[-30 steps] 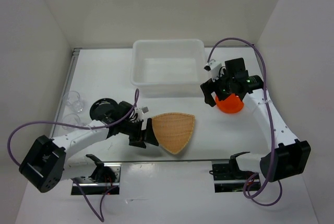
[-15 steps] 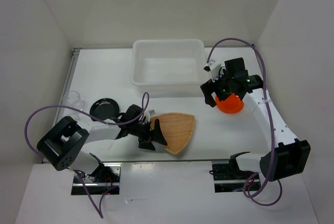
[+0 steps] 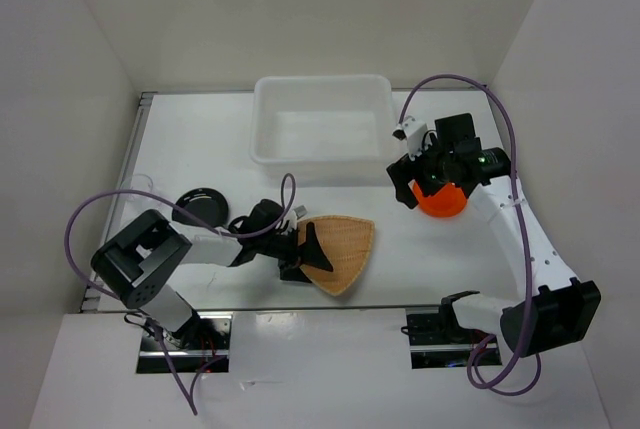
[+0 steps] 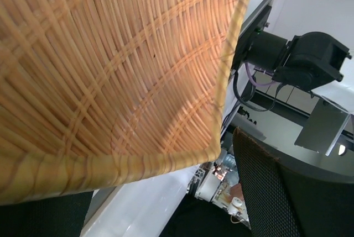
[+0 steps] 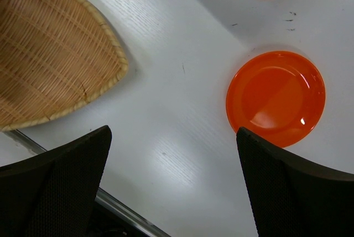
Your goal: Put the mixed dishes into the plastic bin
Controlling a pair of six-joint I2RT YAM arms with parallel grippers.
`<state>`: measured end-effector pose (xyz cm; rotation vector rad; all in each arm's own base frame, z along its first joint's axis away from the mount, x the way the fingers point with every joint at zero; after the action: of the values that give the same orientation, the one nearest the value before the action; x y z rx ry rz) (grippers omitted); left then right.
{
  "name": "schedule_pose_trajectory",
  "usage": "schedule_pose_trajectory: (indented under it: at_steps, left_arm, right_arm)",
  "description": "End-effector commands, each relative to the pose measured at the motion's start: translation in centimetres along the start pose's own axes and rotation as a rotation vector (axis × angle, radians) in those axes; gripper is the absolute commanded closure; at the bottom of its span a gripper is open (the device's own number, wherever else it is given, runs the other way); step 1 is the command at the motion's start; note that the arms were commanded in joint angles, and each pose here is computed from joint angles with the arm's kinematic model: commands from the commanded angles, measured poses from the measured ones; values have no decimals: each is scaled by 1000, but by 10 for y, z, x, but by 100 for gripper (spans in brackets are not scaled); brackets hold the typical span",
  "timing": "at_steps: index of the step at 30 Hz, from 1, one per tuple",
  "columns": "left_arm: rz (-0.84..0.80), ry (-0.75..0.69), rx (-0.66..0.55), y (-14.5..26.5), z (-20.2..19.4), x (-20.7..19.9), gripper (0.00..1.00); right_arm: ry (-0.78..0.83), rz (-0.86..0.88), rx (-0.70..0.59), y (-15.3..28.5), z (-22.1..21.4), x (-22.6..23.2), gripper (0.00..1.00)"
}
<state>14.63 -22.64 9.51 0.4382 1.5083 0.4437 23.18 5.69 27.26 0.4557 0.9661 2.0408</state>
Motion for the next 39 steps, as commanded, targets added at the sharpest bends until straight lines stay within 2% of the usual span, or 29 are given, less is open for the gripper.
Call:
schedule_pose_trajectory:
  at_steps: [1, 2, 7, 9, 12, 14, 15, 17, 19, 23, 24, 27, 28, 30, 31, 32, 35, 36, 39]
  left_arm:
    - [24, -33, -52, -9, 8, 6, 0]
    - [17, -41, -57, -11, 11, 4, 0]
    - [19, -48, -29, -22, 20, 5, 14]
    - [5, -60, -15, -26, 24, 4, 23]
    - [15, -44, 6, -32, 25, 11, 47]
    - [11, -40, 17, -35, 26, 12, 59]
    - [6, -46, 13, -36, 28, 10, 70]
    - [11, -50, 17, -36, 28, 11, 83]
    - [11, -67, 2, -31, 28, 5, 100]
    - [61, -109, -20, -14, 30, -15, 100]
    - [19, -161, -53, -2, 34, -40, 100]
    - [50, -206, -86, 33, 28, -77, 100]
    - [14, -265, -147, 47, 39, -111, 100]
    - [42, -315, -180, 72, 46, -145, 100]
    - [30, -337, -216, 82, 56, -164, 100]
    - [-26, -387, -280, 97, 72, -201, 100]
    - [-57, -396, -402, 113, 112, -234, 100]
    - [-76, -414, -479, 132, 130, -254, 100]
    - [-15, -332, -567, 132, 181, -244, 100]
  right_arm:
    - [7, -5, -1, 8, -4, 2, 2]
    - [7, -14, 2, 9, -7, 2, 2]
    - [5, -10, 12, 10, -13, 5, 2]
    - [7, -22, 7, 13, -13, 5, 2]
    - [7, -22, 7, 13, -13, 5, 2]
    - [7, -30, 10, 13, -13, 4, 2]
    - [7, -30, 10, 13, -13, 4, 2]
    - [7, -30, 10, 13, -13, 4, 2]
    - [7, -30, 10, 13, -13, 4, 2]
    - [-9, -45, 13, 13, -14, 2, 2]
    - [-27, -61, 17, 12, -16, -1, 2]
    - [-74, -104, -2, 14, -18, -8, 2]
    - [-79, -121, -24, 17, -17, -11, 2]
    - [-143, -132, -40, 15, -21, -14, 2]
    - [-180, -169, -74, 19, -22, -21, 2]
    - [-214, -180, -74, 16, -25, -25, 2]
    - [-286, -289, -116, 22, -28, -35, 2]
    - [-304, -327, -136, 26, -26, -37, 2]
    - [-320, -448, -147, 29, -30, -44, 2]
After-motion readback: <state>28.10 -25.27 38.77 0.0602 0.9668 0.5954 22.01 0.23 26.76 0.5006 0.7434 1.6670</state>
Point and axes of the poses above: each gripper's point midway between its finger pads, its own y axis back along the fingers, its own x axis along the line the jaws close on, z = x × y, the point moved 9 cm from there along y, back along the fingers, and after that the axes turned 3 degrees about -y, right-handed, at the moved point
